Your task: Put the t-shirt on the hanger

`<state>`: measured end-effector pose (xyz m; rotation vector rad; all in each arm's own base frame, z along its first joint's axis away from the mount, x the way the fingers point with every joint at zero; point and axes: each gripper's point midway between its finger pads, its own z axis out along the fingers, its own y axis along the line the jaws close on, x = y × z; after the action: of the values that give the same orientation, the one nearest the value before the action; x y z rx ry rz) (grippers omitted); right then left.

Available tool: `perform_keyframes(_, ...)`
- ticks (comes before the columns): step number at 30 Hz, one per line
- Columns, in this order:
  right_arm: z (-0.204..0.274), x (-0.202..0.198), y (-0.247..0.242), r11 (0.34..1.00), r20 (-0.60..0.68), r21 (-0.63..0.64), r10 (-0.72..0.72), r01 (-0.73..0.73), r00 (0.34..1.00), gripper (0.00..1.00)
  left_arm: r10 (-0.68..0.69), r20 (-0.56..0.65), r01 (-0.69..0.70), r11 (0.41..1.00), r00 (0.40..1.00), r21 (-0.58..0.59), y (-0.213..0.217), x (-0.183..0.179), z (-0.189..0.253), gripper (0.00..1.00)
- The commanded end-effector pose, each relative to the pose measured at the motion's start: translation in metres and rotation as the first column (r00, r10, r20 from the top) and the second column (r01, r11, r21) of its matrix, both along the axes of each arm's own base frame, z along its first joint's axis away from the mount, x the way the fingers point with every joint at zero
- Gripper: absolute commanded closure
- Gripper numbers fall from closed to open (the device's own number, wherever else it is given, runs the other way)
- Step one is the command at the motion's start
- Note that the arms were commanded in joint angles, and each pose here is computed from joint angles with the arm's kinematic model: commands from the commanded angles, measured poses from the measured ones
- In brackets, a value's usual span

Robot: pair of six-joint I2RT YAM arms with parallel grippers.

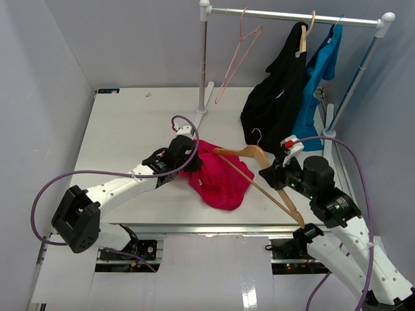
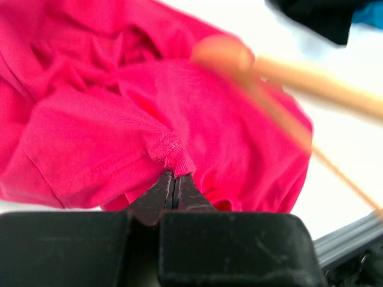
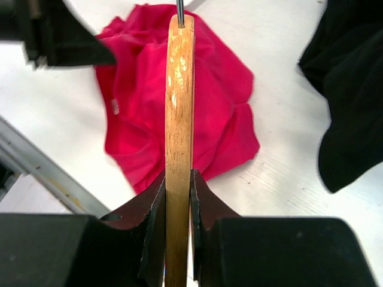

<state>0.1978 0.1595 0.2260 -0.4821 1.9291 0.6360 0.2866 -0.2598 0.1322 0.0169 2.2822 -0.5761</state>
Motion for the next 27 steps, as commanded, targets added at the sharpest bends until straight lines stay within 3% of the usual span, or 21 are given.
perform_keyframes(1,0.049,-0.024,0.017,0.978,0.187,0.123,0.143,-0.168,0.972,0.92,0.07,0.022,-0.072,0.994,0.997,0.078,0.02,0.016,0.015,1.0)
perform_keyframes(11,0.057,-0.064,0.008,0.957,0.238,0.155,0.206,-0.246,0.949,0.92,0.108,0.024,-0.11,0.983,0.994,0.15,0.054,0.027,0.018,1.0)
perform_keyframes(27,0.028,-0.083,0.017,0.925,0.194,0.177,0.303,-0.337,0.933,0.92,0.086,0.003,-0.085,0.988,0.996,0.13,0.051,0.025,0.021,1.0)
